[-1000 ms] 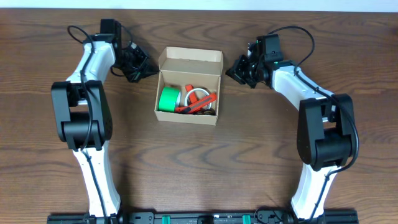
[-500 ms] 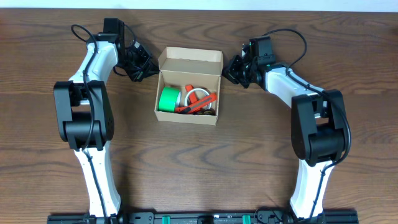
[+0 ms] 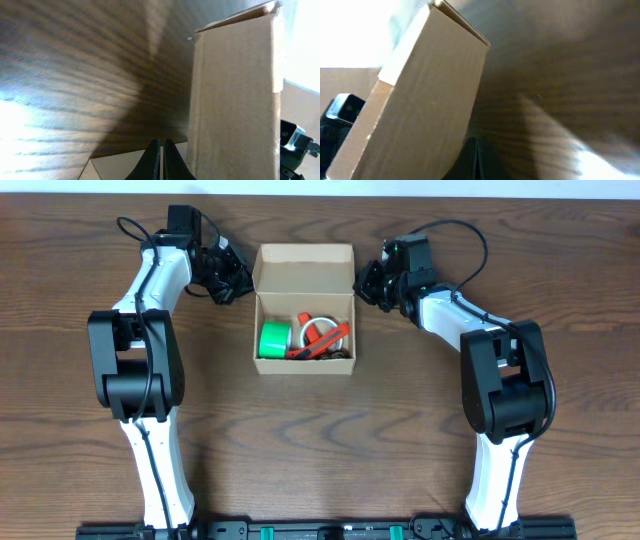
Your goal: Pack container
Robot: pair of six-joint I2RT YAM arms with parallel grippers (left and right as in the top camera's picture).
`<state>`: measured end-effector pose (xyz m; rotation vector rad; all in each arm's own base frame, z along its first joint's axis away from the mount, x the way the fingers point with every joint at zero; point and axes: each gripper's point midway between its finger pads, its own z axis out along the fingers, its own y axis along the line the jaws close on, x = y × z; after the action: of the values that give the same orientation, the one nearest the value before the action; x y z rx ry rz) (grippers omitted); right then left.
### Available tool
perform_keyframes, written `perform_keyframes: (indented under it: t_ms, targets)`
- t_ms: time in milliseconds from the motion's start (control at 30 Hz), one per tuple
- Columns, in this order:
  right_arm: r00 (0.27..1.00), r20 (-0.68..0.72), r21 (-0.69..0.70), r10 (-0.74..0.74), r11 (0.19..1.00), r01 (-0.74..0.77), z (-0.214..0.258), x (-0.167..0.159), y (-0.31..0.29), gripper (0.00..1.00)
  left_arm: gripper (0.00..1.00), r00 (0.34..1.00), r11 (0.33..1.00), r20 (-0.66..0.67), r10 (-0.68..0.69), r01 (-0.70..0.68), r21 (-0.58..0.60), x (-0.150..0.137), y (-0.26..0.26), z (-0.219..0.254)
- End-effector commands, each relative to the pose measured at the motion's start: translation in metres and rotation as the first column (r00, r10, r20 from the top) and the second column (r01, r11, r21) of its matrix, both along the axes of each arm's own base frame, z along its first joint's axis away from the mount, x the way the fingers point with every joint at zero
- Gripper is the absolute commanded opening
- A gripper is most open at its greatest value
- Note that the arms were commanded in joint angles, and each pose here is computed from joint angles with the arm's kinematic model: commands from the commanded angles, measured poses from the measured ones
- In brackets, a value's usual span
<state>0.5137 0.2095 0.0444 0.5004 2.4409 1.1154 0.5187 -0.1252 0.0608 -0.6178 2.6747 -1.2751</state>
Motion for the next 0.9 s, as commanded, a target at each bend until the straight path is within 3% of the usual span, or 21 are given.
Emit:
perform_keyframes:
  t_ms: [0, 367, 867]
  targets:
    - [0.998, 0.066, -0.006, 0.024, 1.0, -0.023, 0.006, 0.009, 0.007, 0.01, 0.05, 0.999, 0.997, 0.02, -0.028, 0.029, -0.066, 0.002, -0.006, 0.007]
    - [0.941, 0.298, -0.019, 0.161, 0.986, -0.163, 0.04, 0.019, 0.022, 0.01, 0.05, 0.989, 0.991, 0.135, -0.063, 0.079, -0.112, 0.008, 0.019, 0.02]
    - [0.783, 0.541, -0.018, 0.306, 0.935, -0.354, 0.086, 0.013, 0.046, 0.01, 0.05, 0.945, 0.962, 0.303, -0.127, 0.192, -0.194, 0.014, 0.012, 0.052]
